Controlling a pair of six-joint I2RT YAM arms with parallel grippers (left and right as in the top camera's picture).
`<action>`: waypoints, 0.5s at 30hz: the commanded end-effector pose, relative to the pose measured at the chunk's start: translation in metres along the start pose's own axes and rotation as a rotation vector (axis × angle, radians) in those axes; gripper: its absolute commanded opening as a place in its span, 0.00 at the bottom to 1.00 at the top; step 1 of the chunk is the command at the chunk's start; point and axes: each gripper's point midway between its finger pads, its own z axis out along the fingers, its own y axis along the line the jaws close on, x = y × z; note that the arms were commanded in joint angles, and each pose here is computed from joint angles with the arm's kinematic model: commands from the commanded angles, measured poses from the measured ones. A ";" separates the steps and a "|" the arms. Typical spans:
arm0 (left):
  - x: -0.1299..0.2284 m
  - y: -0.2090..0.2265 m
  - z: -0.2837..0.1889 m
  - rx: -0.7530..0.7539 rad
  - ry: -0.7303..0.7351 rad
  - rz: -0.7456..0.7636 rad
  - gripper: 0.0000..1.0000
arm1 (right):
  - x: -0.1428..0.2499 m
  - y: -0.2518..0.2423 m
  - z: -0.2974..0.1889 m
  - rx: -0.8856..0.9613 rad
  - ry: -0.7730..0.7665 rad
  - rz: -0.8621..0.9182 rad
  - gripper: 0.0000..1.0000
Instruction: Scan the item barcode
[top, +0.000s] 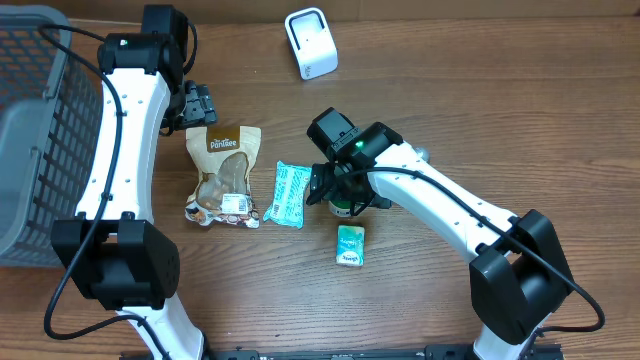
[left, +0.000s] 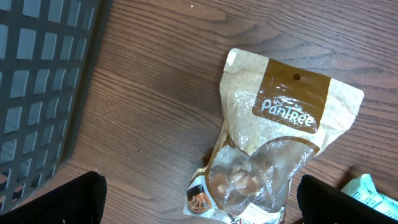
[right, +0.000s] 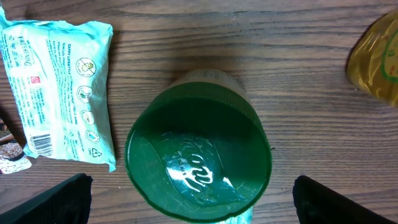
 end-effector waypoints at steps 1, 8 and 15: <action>-0.005 0.001 -0.009 -0.001 -0.032 -0.001 0.99 | -0.003 0.000 -0.002 0.006 -0.019 0.000 1.00; -0.005 0.001 -0.009 -0.001 -0.032 0.000 1.00 | 0.002 -0.004 0.013 0.009 -0.015 0.000 1.00; -0.006 0.001 -0.009 -0.001 -0.032 -0.001 1.00 | 0.000 -0.002 0.013 0.004 -0.021 -0.001 0.77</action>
